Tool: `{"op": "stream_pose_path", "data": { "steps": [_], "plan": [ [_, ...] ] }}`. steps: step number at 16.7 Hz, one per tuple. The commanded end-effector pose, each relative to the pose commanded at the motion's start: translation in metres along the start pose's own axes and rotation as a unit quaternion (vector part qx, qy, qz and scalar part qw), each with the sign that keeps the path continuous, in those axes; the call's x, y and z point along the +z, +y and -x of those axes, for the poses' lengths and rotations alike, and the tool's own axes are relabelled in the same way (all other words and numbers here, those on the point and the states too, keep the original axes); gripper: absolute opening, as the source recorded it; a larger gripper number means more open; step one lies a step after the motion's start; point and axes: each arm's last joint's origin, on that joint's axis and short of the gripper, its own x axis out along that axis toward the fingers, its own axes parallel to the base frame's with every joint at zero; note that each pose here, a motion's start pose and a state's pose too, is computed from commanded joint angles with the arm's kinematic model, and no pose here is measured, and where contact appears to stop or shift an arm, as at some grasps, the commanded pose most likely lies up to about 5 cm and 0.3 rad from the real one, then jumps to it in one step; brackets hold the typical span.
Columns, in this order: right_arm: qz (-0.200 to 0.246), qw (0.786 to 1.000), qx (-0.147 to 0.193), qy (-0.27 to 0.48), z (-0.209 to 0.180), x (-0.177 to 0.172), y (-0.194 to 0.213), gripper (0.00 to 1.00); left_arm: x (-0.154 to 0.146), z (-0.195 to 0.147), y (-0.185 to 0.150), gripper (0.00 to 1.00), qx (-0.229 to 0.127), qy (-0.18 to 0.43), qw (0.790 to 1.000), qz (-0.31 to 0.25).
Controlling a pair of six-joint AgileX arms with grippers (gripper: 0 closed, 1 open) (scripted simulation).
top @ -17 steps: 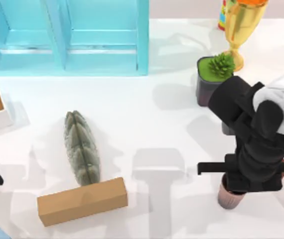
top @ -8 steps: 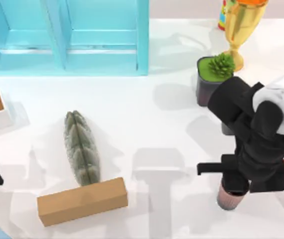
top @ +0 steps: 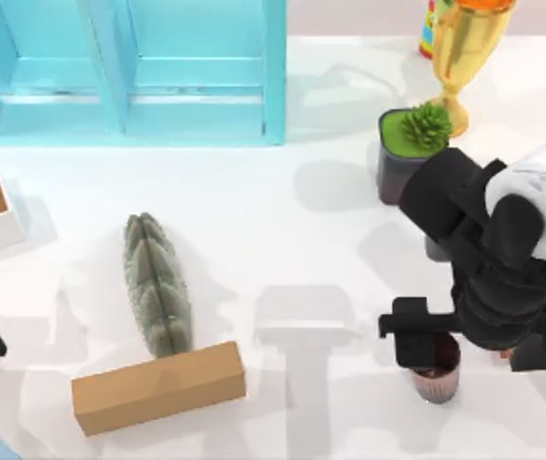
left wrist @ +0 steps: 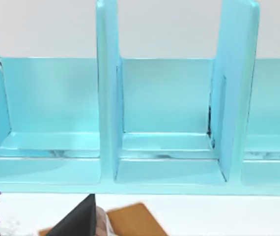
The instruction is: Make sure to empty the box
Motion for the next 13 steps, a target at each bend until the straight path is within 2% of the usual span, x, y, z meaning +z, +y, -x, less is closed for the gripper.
{"op": "stream_pose_path", "data": {
  "steps": [8,13],
  "plan": [
    [0.0,1.0,0.0,0.0,0.001,0.0,0.0,1.0,0.0,0.0,0.0,1.0,0.0,0.0,1.0,0.0],
    [0.001,1.0,-0.002,0.002,0.04,0.006,0.002,1.0,0.0,0.0,0.0,1.0,0.0,0.0,1.0,0.0]
  ]
}}
